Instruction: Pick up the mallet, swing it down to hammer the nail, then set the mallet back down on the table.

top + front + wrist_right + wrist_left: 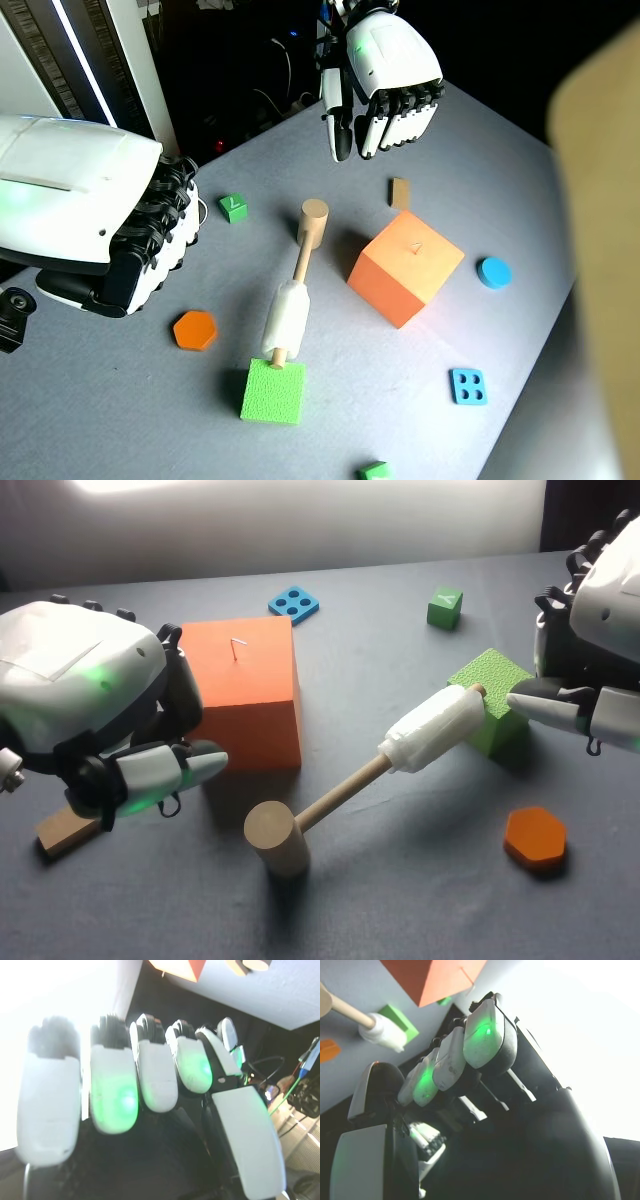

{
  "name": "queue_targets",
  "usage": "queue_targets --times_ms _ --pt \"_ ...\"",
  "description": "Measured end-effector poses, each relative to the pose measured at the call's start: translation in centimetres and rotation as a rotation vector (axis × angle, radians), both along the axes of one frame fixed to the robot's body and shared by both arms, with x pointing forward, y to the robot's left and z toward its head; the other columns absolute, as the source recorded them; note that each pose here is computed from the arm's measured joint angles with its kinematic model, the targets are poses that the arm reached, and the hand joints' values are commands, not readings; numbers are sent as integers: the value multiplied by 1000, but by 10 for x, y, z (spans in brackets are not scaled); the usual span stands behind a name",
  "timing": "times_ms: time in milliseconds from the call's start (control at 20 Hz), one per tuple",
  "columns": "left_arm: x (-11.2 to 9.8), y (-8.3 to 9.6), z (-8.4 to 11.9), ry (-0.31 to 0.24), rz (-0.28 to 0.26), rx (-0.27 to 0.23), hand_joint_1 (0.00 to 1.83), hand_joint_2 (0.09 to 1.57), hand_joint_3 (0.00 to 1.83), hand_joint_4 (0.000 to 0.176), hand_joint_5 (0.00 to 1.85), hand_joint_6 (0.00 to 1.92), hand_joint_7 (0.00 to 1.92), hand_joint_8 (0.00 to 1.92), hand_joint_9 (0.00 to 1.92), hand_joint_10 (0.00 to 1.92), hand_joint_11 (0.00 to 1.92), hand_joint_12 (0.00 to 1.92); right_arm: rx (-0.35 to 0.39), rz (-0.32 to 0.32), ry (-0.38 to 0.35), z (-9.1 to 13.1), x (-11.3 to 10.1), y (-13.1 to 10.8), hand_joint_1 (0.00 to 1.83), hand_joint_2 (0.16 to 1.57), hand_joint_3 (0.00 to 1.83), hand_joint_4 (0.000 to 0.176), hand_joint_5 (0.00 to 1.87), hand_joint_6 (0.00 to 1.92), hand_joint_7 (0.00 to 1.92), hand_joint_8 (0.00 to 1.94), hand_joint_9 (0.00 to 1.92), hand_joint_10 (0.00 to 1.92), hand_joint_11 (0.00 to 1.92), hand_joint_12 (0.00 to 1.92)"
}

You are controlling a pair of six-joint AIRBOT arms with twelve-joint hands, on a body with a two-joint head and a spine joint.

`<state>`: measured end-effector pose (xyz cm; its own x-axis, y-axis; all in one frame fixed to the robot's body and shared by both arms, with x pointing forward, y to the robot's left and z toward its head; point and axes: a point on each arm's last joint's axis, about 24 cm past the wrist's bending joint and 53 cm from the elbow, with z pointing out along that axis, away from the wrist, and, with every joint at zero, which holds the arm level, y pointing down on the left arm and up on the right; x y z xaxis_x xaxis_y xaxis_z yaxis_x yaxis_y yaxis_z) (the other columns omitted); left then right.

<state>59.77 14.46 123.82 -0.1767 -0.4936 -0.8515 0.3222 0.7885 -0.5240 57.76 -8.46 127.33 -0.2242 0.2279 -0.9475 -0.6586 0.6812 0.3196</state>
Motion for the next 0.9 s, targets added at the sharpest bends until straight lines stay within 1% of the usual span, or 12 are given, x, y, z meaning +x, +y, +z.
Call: queue_targets --times_ms 50,100,200,400,500,550,600,650,750,800,850,900 --pt "1 2 -2 6 3 3 0 955 175 0 0 14 0 6 0 4 0 3 -4 0 -2 0 0 0 2 989 161 0 39 60 23 42 0 51 0 88" --pt "1 3 -3 10 4 11 0 1028 49 0 0 0 0 0 0 0 0 0 -14 -1 -10 -1 0 -1 0 1046 10 0 52 3 29 0 12 4 0 36" --pt "1 3 -5 17 2 12 0 1058 23 0 1 0 0 0 0 0 0 0 -18 0 -9 -2 0 0 0 1057 11 0 54 3 22 1 1 0 0 35" --pt "1 3 -7 22 3 12 0 1045 6 0 0 0 0 0 0 0 0 0 -22 0 -34 0 0 0 10 1086 17 0 24 0 2 0 0 0 0 0" --pt "1 3 -8 27 2 11 0 1048 7 0 0 0 0 0 0 0 0 0 -6 0 -31 3 0 0 80 1070 6 0 28 2 0 0 0 0 0 0" --pt "1 2 -9 31 0 10 0 1050 7 0 0 0 0 0 0 0 0 0 11 6 -24 4 0 -1 240 1062 0 0 23 1 0 0 0 0 0 0" --pt "0 3 -10 41 -5 7 0 1051 8 0 0 0 0 0 0 0 0 0 8 34 -34 7 0 1 425 1065 0 0 4 0 0 0 0 0 0 0" --pt "-2 0 -14 49 -37 8 0 1056 9 0 0 0 0 0 0 0 0 0 -5 60 -39 11 2 2 599 1051 0 0 0 0 0 0 0 0 0 0" --pt "-2 -4 -16 48 -76 13 0 1056 9 0 0 0 0 0 0 0 0 0 -39 57 -40 10 4 5 599 1051 0 0 0 0 0 0 0 0 0 0" --pt "-2 -6 -16 45 -98 18 0 1055 9 0 0 0 0 0 0 0 0 0 -60 42 -14 5 8 6 865 999 0 0 0 0 0 0 0 0 0 0" --pt "-3 -7 -17 45 -119 17 0 1055 8 0 0 0 0 0 0 0 0 0 -94 21 31 -5 12 8 1043 925 0 0 0 0 0 0 0 0 0 0" --pt "-4 -6 -19 47 -144 22 0 1056 8 0 0 0 0 0 0 0 0 0 -144 -12 112 -22 17 9 1125 892 0 0 0 0 0 0 0 0 0 0"
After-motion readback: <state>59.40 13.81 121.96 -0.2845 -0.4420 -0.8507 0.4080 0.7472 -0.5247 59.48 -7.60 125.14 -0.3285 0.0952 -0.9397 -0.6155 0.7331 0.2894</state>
